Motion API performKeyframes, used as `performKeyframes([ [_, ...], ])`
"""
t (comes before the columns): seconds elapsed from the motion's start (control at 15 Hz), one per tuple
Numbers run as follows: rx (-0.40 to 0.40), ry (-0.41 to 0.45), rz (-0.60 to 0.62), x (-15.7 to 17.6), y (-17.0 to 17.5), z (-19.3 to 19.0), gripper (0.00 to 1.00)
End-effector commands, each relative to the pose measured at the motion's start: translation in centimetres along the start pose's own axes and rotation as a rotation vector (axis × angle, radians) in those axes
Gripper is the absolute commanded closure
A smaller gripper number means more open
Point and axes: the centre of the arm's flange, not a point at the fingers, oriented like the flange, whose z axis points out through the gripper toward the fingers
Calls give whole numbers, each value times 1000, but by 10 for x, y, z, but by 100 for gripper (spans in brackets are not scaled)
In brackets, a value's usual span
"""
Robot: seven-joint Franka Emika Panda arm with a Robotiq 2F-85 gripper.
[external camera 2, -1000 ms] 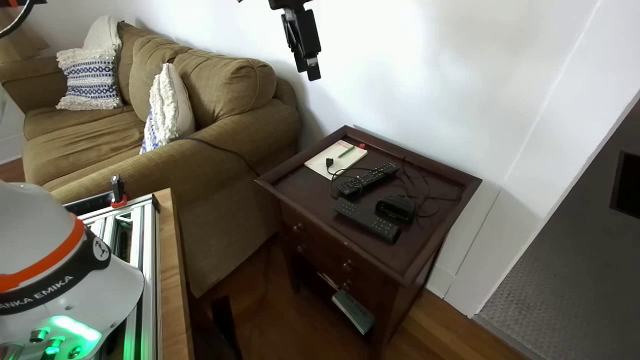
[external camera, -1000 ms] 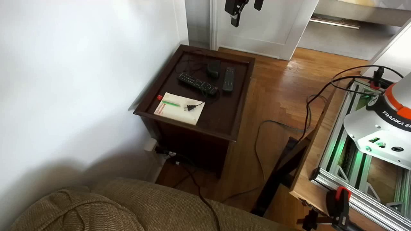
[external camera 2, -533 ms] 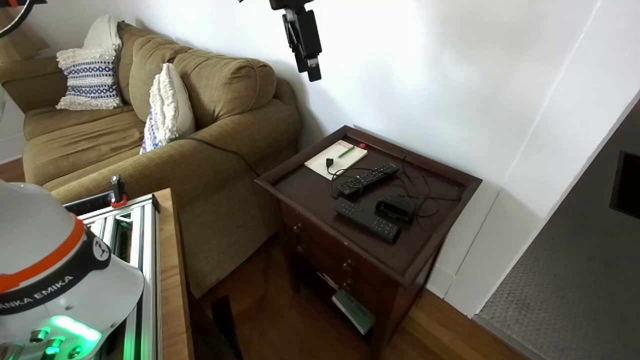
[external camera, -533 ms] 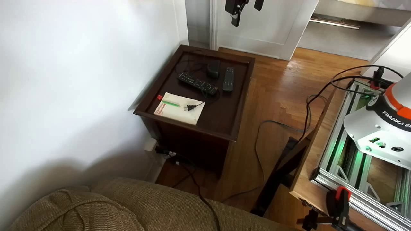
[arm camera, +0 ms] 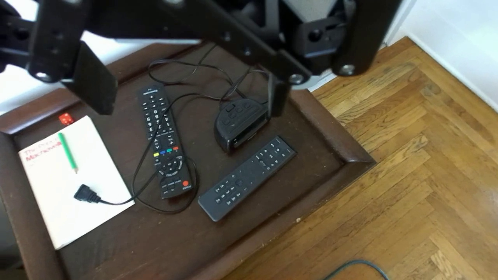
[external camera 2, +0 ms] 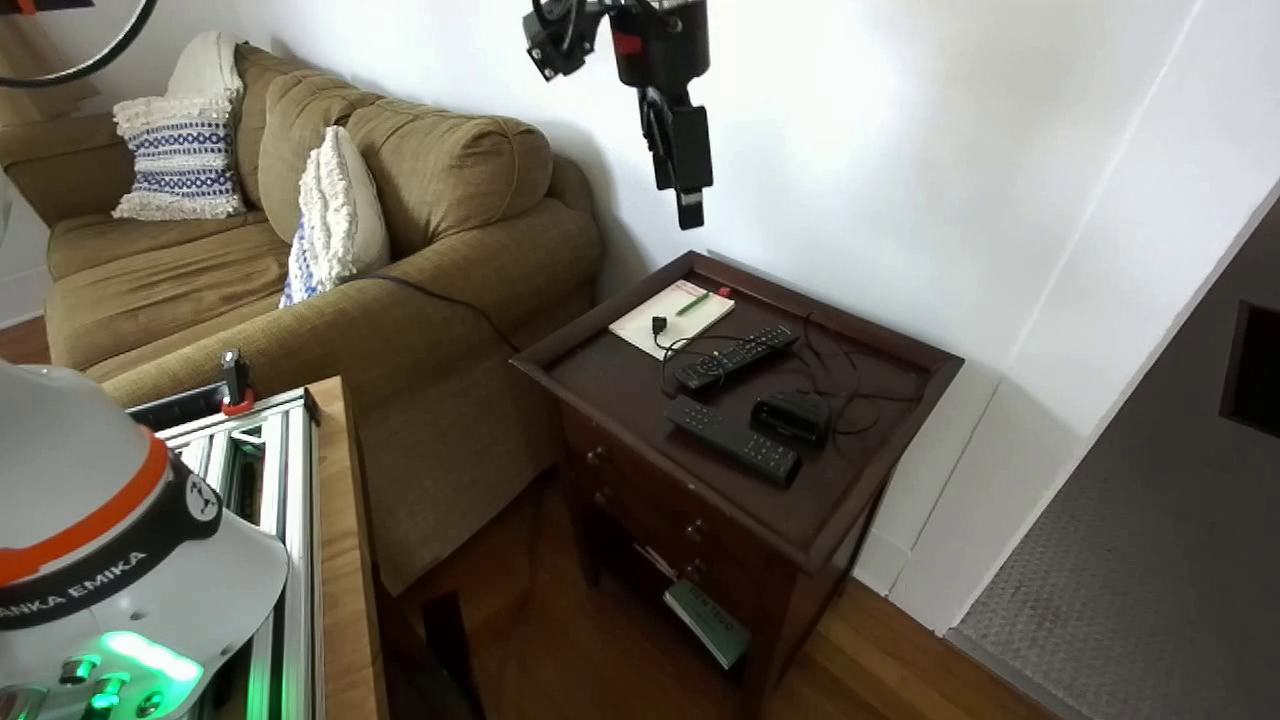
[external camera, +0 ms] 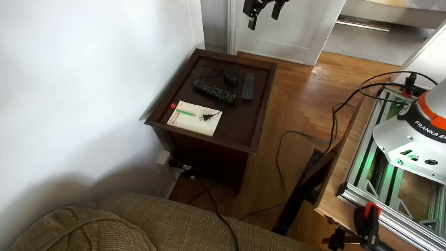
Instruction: Press a button on the remote control
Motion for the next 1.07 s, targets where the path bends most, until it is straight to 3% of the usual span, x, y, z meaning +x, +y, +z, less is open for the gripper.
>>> performKeyframes([
  [0.0, 38, -17, -8, 25, 8, 38, 0],
  [0.13, 44, -15, -39, 35, 13, 55, 27],
  [0.47, 25, 10, -104, 63, 21, 94, 67],
  [0.67, 63, 9, -108, 78, 29, 121, 89],
  [0.8, 86, 25, -120, 87, 30, 137, 100],
  [1.0, 93, 39, -109, 100, 28, 159, 100],
])
